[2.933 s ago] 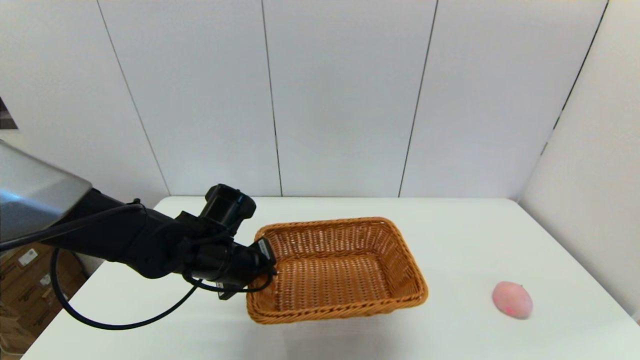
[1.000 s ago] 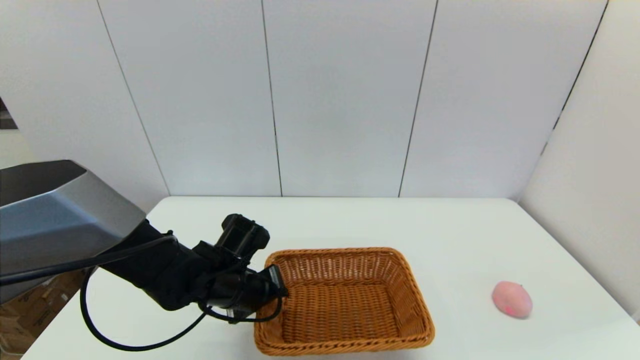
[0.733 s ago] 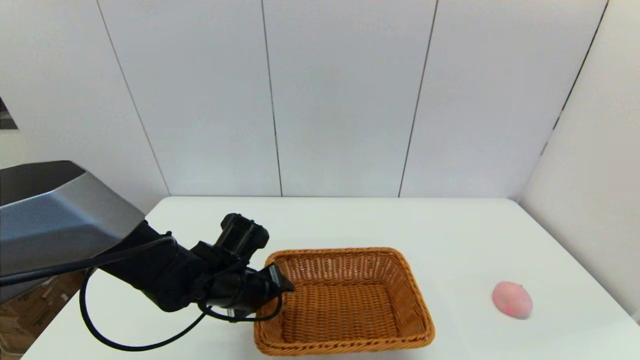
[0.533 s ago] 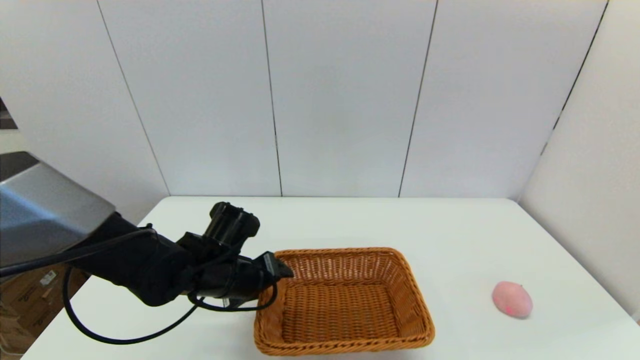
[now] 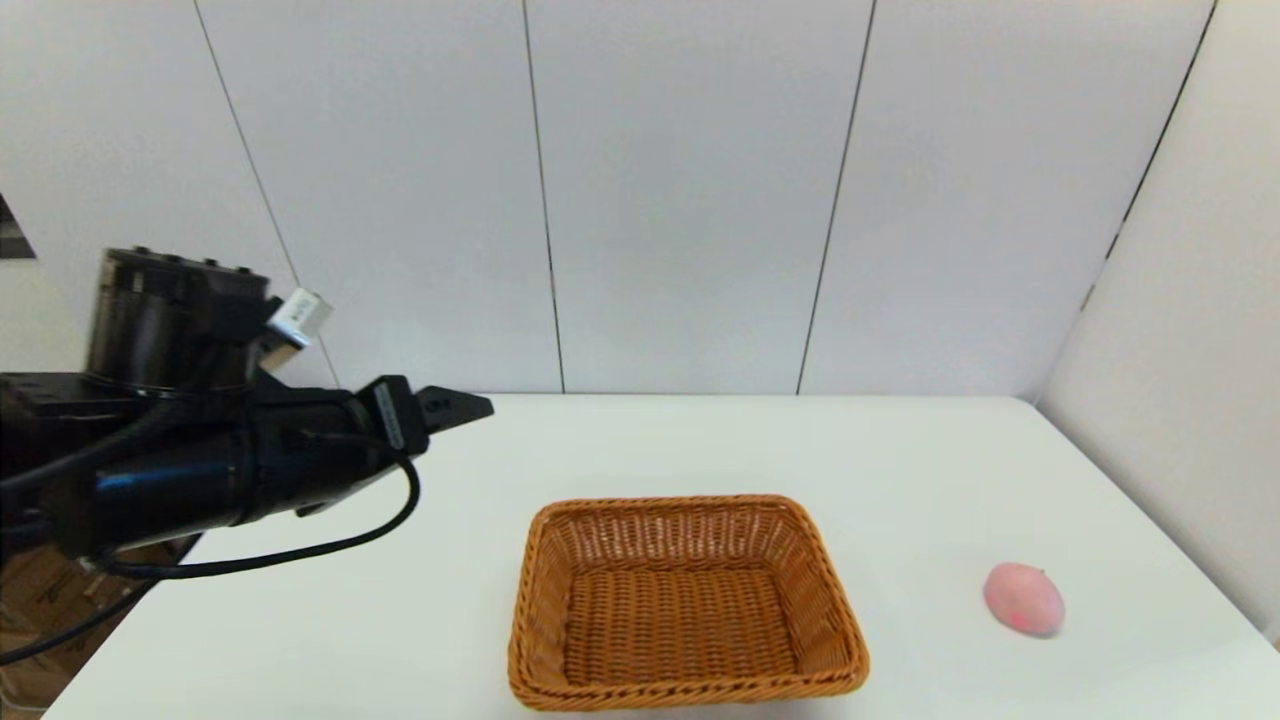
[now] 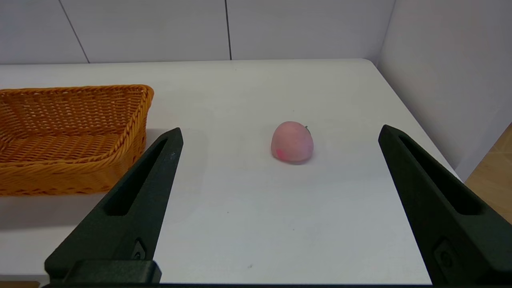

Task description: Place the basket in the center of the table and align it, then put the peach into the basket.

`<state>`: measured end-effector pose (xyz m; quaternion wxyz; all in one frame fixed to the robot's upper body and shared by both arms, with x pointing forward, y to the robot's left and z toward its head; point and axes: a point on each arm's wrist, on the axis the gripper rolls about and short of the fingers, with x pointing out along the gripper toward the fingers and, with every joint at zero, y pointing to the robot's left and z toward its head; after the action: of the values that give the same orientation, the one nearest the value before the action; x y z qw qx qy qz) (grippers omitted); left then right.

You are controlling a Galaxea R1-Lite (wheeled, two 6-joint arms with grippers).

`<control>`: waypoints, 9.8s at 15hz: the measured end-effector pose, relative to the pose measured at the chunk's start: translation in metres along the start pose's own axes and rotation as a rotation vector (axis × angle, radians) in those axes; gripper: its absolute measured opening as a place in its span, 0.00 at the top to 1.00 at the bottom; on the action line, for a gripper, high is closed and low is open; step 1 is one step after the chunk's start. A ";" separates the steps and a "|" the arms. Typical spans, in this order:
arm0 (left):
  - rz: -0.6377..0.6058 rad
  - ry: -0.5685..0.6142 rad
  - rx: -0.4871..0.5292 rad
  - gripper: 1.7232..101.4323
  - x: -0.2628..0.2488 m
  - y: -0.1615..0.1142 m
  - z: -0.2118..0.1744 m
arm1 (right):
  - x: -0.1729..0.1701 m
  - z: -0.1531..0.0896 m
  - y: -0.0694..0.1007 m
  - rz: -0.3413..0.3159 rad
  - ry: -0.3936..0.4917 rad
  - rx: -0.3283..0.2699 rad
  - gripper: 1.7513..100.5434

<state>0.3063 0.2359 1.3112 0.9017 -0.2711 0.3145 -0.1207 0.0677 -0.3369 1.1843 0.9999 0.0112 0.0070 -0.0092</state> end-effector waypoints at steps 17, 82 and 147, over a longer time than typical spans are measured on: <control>0.383 -0.681 0.310 0.04 -0.204 0.073 -0.087 | 0.000 0.000 0.000 0.000 0.000 0.000 0.04; 0.245 -0.680 0.476 0.04 -0.158 0.142 -0.193 | 0.294 -0.041 -0.035 -0.038 1.041 0.066 0.99; 0.244 -0.681 0.472 0.04 -0.158 0.142 -0.193 | -0.009 0.059 0.000 -0.037 -0.047 -0.184 0.04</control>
<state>0.0689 0.3342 1.1840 0.9990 -0.0426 -0.0073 0.0146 0.0592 -0.3382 1.2438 0.9962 -0.0809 -0.0155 -0.0273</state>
